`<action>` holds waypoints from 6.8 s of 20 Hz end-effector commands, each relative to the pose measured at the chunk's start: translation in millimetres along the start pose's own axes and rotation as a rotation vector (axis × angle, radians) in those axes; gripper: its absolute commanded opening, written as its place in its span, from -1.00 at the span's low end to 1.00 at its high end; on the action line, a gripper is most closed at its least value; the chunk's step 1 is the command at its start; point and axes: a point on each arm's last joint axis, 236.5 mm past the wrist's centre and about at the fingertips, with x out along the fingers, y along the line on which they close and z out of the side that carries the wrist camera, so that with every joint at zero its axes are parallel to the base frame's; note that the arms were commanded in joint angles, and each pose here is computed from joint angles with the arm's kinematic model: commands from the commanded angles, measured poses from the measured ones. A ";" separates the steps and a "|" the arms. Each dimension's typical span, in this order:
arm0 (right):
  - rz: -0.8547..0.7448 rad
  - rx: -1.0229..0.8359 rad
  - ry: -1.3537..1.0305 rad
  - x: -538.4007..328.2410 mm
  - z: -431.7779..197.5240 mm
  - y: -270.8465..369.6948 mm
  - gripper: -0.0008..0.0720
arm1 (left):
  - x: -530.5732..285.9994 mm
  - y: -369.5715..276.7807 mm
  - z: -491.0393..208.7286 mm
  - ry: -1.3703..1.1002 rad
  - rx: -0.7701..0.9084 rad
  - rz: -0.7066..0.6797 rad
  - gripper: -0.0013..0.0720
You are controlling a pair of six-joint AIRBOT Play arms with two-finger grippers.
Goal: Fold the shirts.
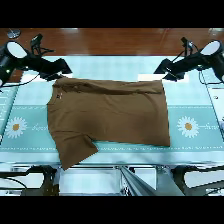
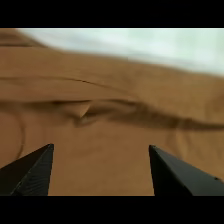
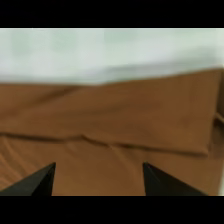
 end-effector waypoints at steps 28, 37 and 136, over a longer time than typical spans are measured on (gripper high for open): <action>0.035 0.245 -0.114 -33.0 -211.8 -78.5 0.73 | 26.3 121.2 -244.2 0.299 -0.436 -0.211 0.94; -0.176 0.488 0.212 -35.7 -312.3 -132.8 0.72 | 24.0 91.9 -197.2 0.135 -0.461 -0.370 -0.89; 0.048 0.041 0.299 54.9 -41.2 -46.9 -0.89 | 53.1 105.1 -83.6 0.340 -0.120 0.069 -0.89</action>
